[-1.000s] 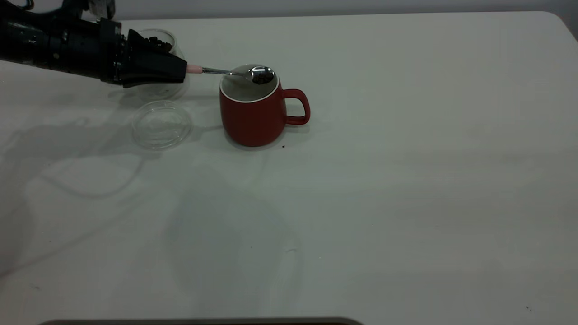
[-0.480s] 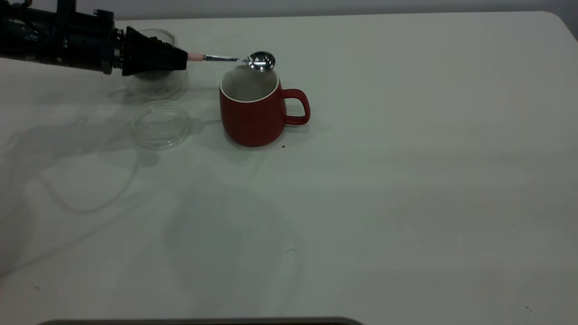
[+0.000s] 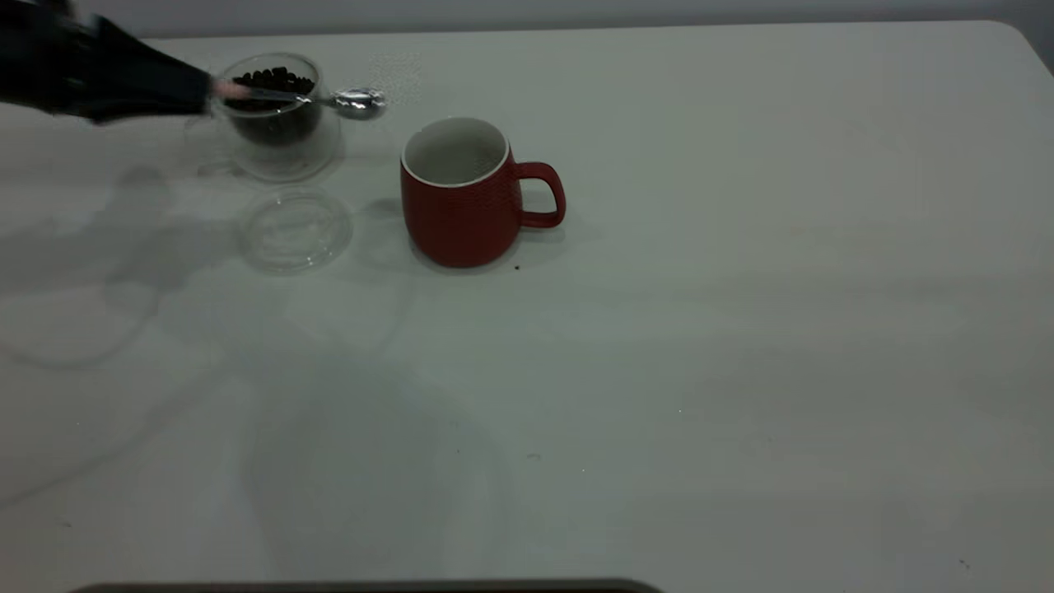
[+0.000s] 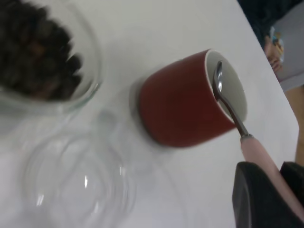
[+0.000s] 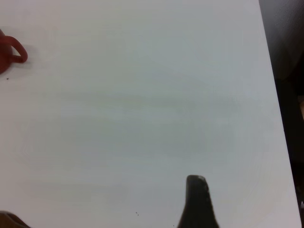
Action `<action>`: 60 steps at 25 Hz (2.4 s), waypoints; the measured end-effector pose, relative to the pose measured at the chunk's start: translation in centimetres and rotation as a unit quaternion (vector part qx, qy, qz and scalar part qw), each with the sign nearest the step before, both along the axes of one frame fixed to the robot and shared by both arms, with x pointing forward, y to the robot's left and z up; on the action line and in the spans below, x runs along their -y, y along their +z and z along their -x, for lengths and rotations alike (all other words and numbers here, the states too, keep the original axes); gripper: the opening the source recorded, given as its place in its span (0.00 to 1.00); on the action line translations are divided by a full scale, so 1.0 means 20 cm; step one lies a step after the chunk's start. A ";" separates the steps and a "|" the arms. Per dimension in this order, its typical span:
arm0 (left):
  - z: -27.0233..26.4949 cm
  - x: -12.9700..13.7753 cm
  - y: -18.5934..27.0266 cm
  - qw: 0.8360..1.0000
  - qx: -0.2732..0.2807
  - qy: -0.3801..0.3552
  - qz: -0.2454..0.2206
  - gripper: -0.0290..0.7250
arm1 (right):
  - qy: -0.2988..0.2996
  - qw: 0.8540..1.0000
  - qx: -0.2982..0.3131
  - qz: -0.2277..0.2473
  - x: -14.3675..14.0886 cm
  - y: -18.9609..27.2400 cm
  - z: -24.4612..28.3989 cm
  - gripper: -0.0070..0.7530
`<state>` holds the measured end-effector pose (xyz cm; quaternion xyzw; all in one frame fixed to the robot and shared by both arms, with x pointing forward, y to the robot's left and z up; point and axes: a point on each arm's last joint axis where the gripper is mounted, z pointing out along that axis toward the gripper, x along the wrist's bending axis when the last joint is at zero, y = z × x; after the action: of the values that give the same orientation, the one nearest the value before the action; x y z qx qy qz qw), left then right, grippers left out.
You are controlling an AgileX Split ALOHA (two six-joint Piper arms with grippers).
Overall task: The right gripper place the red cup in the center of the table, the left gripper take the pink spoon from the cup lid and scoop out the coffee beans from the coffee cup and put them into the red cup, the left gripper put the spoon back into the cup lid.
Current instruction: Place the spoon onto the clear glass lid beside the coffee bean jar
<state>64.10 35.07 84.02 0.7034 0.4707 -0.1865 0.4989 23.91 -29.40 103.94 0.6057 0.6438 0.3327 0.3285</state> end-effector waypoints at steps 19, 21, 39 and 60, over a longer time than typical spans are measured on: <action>0.19 -0.26 -0.27 0.983 -0.156 0.087 0.036 0.20 | 0.000 1.000 0.000 0.000 0.00 0.00 0.00 0.79; 0.19 -0.26 -0.29 0.983 -0.155 0.090 0.040 0.20 | 0.000 1.000 0.000 0.000 0.00 0.00 0.00 0.79; 0.16 -0.22 -0.42 0.983 -0.137 0.119 0.029 0.20 | 0.000 1.000 0.000 0.000 0.00 0.00 0.00 0.79; 0.11 -0.07 -0.45 0.983 -0.143 0.112 0.006 0.20 | 0.000 1.000 0.000 0.000 0.00 0.00 0.00 0.79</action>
<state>61.86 36.57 75.02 0.6095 0.6120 -0.2308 0.4481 23.91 -29.40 103.94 0.6057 0.6438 0.3327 0.3285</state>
